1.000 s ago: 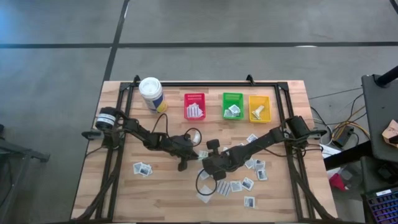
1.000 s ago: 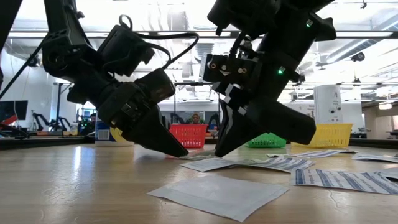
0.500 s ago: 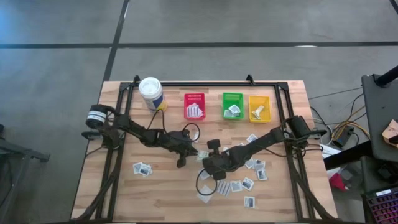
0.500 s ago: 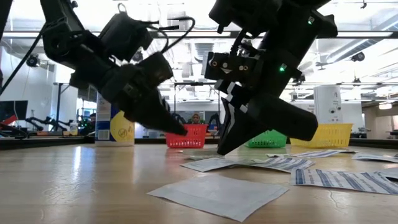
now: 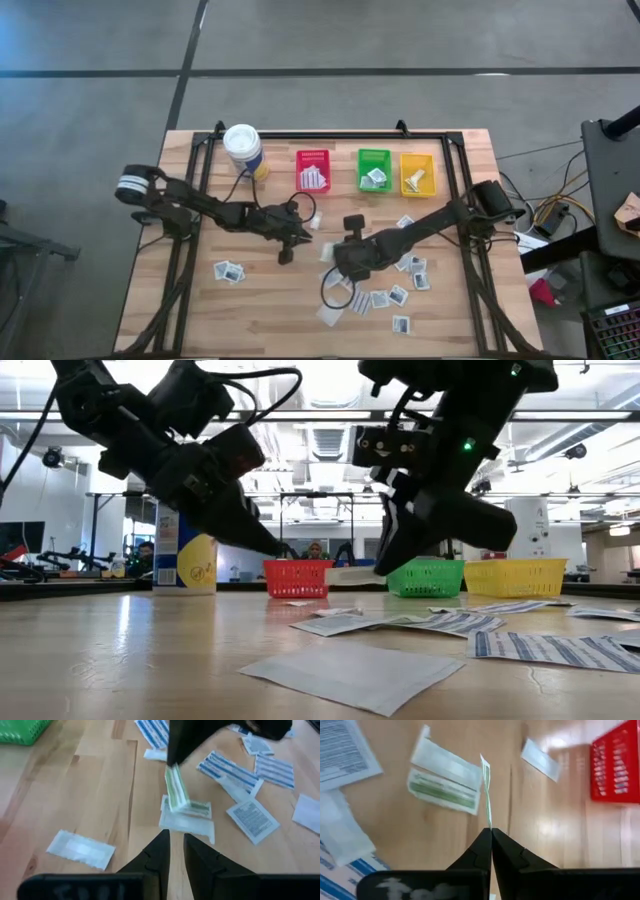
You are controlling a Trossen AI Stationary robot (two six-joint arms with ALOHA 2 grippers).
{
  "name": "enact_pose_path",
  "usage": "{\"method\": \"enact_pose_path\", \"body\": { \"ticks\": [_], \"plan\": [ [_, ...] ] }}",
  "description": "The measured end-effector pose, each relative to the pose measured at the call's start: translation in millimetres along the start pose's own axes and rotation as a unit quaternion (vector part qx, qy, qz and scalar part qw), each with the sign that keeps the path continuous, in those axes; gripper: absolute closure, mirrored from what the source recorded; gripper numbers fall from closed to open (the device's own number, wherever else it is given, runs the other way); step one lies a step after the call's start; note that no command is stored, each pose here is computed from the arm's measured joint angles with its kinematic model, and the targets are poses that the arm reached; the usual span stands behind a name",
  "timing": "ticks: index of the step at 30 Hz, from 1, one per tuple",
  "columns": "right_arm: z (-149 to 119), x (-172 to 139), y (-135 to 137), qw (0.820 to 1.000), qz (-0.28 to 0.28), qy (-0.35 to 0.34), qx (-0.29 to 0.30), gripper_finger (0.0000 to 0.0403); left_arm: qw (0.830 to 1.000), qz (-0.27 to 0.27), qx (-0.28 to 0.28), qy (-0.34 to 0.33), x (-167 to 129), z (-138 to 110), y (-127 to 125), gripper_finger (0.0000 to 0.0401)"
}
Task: Pick & Place First Aid Supplies
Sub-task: Put the green bandage in the yellow bin
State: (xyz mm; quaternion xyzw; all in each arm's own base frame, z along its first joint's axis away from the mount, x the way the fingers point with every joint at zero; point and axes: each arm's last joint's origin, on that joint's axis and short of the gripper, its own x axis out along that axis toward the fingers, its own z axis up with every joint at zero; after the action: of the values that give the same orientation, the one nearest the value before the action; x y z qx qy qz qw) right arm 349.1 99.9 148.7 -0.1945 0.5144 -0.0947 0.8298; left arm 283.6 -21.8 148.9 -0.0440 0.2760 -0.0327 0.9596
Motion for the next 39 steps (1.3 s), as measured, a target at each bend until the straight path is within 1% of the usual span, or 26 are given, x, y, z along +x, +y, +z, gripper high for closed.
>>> {"method": "enact_pose_path", "body": {
  "ticks": [2, 7, 9, 14, 22, 27, 31, 39],
  "plan": [
    [-4, -3, -3, 1.0, -0.007, 0.008, 0.008, 0.0395, 1.0, 0.0, -0.002, 0.001, -2, -2, 0, 0.0337],
    [-17, -9, -11, 0.998, -0.05, 0.041, 0.027, 0.0394, 1.0, 0.0, -0.015, 0.011, -5, -10, 0, 0.0337],
    [-21, -13, -14, 0.996, -0.063, 0.046, 0.038, 0.0395, 1.0, 0.0, -0.016, 0.015, -5, -13, 0, 0.0337],
    [-32, -21, -23, 0.994, -0.075, 0.044, 0.064, 0.0394, 1.0, 0.0, -0.016, 0.017, -5, -15, 0, 0.0337],
    [-55, -38, -40, 0.988, -0.083, 0.031, 0.13, 0.0394, 1.0, 0.004, -0.016, 0.021, -6, -18, 1, 0.0337],
    [-71, -50, -52, 0.98, -0.092, 0.013, 0.177, 0.0394, 1.0, 0.004, -0.016, 0.021, -6, -18, 1, 0.0337],
    [-82, -59, -60, 0.971, -0.093, -0.002, 0.218, 0.0394, 1.0, 0.005, -0.016, 0.017, -6, -18, 1, 0.0337],
    [-101, -82, -76, 0.951, -0.128, -0.05, 0.278, 0.0394, 1.0, 0.005, -0.016, 0.015, -6, -17, 1, 0.0337]
  ]
}}
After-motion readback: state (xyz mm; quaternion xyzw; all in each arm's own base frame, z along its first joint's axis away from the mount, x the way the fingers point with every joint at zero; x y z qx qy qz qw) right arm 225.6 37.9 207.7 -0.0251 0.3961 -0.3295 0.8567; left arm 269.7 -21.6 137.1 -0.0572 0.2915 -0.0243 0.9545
